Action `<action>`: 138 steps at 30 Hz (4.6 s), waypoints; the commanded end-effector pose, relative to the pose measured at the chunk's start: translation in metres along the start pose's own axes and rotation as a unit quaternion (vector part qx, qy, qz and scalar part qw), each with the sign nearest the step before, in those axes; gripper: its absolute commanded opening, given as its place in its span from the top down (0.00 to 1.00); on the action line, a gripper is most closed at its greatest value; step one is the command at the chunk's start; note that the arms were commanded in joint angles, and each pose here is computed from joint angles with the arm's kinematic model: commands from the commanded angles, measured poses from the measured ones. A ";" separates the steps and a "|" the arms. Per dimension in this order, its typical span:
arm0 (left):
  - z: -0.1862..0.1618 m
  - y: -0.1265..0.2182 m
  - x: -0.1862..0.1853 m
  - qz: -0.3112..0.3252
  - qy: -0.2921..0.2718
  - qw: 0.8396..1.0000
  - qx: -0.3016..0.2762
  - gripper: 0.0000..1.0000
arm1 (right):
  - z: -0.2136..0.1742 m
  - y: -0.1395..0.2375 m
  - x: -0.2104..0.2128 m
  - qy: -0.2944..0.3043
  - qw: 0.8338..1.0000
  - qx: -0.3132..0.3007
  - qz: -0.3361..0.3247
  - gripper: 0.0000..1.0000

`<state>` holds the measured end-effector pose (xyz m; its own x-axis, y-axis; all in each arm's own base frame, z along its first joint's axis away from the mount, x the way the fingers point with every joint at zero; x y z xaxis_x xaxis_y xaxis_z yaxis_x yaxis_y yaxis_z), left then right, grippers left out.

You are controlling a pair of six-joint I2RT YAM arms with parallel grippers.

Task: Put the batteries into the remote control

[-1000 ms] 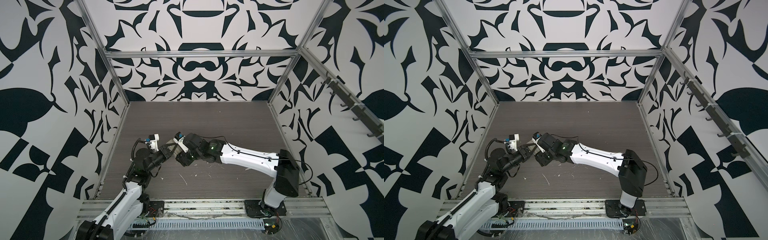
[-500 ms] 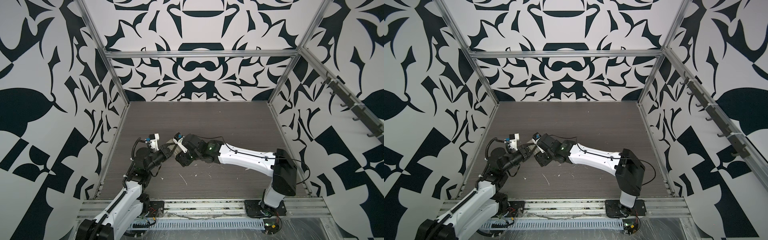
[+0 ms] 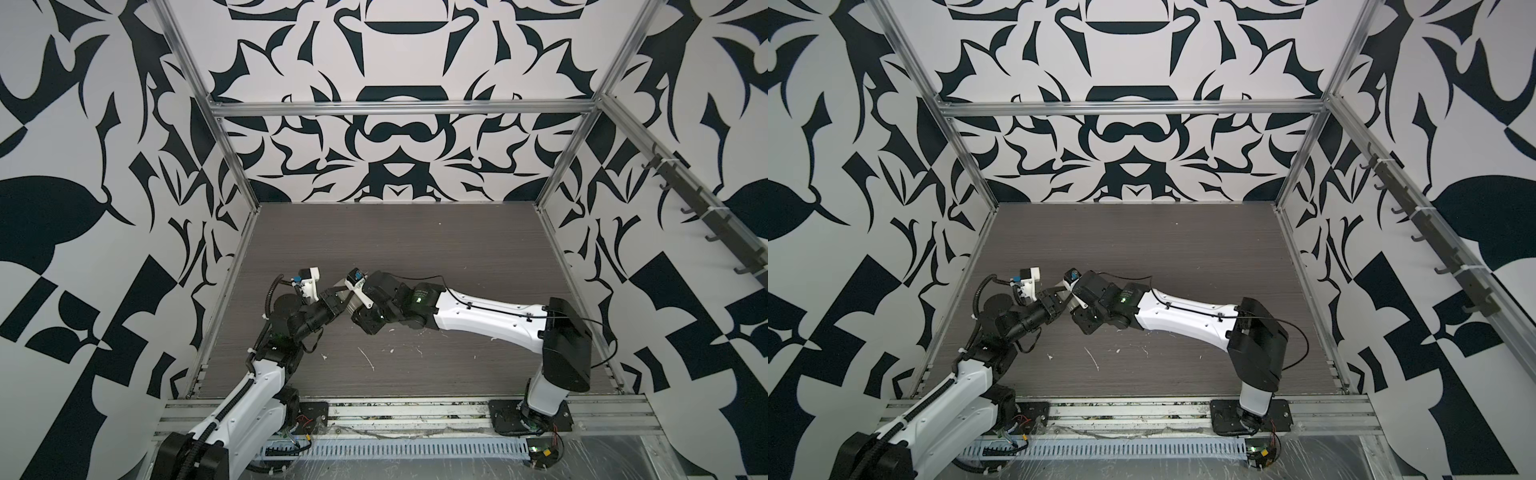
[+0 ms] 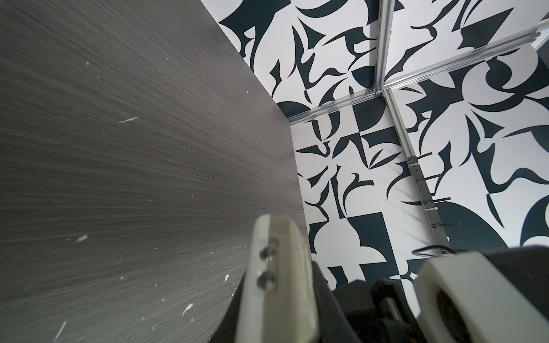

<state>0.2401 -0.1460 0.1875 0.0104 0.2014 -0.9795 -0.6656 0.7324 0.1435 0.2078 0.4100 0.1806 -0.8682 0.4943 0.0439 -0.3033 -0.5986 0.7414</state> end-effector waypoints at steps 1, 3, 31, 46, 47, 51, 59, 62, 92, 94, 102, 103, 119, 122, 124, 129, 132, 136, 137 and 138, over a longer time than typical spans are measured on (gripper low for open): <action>0.002 -0.002 -0.029 -0.034 -0.036 0.999 0.011 0.67 | 0.015 0.023 -0.001 0.002 0.999 -0.041 0.000 0.82; -0.002 -0.002 -0.030 -0.024 -0.057 0.998 0.030 0.46 | 0.016 0.031 -0.002 -0.003 0.999 -0.054 0.009 0.85; -0.044 0.041 -0.168 -0.280 -0.190 0.927 0.163 0.14 | 0.066 0.164 0.022 -0.036 0.867 -0.319 0.381 1.00; -0.043 0.037 -0.170 -0.297 -0.171 0.923 0.173 0.84 | 0.070 0.149 0.019 -0.051 0.871 -0.307 0.380 0.90; -0.043 0.037 -0.171 -0.297 -0.170 0.924 0.172 0.85 | 0.070 0.146 0.017 -0.055 0.877 -0.300 0.372 0.75; -0.039 0.030 -0.164 -0.263 -0.162 0.936 0.167 0.87 | 0.062 0.136 0.007 -0.068 0.899 -0.285 0.325 0.10; -0.008 0.013 -0.139 -0.054 -0.187 0.977 0.091 0.85 | 0.018 0.123 -0.034 -0.080 0.957 -0.231 0.155 0.01; 0.011 0.012 -0.113 0.089 -0.189 0.976 0.061 0.85 | -0.006 0.130 -0.061 -0.100 0.971 -0.205 0.071 0.01; -0.035 -0.064 0.015 0.524 -0.202 0.823 0.090 0.79 | -0.108 0.165 -0.147 -0.116 0.947 -0.092 -0.285 0.01; -0.041 -0.067 0.024 0.530 -0.192 0.821 0.094 0.79 | -0.109 0.162 -0.147 -0.117 0.947 -0.091 -0.285 0.01; -0.060 -0.079 0.050 0.535 -0.174 0.820 0.111 0.78 | -0.109 0.156 -0.150 -0.115 0.948 -0.083 -0.285 0.01; -0.061 -0.079 0.052 0.536 -0.173 0.819 0.112 0.78 | -0.109 0.155 -0.149 -0.115 0.948 -0.083 -0.284 0.01; -0.094 -0.089 0.107 0.560 -0.149 0.803 0.141 0.79 | -0.111 0.149 -0.149 -0.120 0.950 -0.084 -0.277 0.01; -0.097 -0.088 0.114 0.565 -0.150 0.799 0.141 0.77 | -0.111 0.151 -0.149 -0.120 0.949 -0.091 -0.276 0.01; -0.099 -0.088 0.118 0.568 -0.148 0.797 0.142 0.76 | -0.111 0.151 -0.149 -0.121 0.949 -0.092 -0.277 0.01; -0.102 -0.086 0.126 0.576 -0.146 0.792 0.140 0.65 | -0.113 0.150 -0.149 -0.121 0.949 -0.092 -0.276 0.01; -0.101 -0.085 0.125 0.576 -0.147 0.793 0.136 0.56 | -0.113 0.152 -0.149 -0.121 0.948 -0.094 -0.278 0.01; -0.099 -0.084 0.120 0.570 -0.150 0.798 0.129 0.40 | -0.111 0.156 -0.151 -0.119 0.946 -0.099 -0.284 0.01; -0.099 -0.084 0.118 0.568 -0.151 0.799 0.127 0.37 | -0.110 0.156 -0.151 -0.118 0.946 -0.100 -0.284 0.01; -0.098 -0.083 0.116 0.567 -0.151 0.800 0.125 0.34 | -0.109 0.157 -0.151 -0.117 0.946 -0.102 -0.284 0.01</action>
<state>0.2292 -0.2569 0.0497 -0.2709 0.9498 -0.1569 -0.2051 0.1023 0.9734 0.2448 0.1735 0.2011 -0.4532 0.8774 -0.1575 -0.7513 -0.2809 0.5972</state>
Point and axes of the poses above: each gripper's point midway between its finger pads, its own y axis back along the fingers, its own x axis along the line the jaws close on, z = x × y, the point moved 3 cm from there along y, back along the fingers, and after that the axes turned 14 degrees about y, right-handed, at the moved point
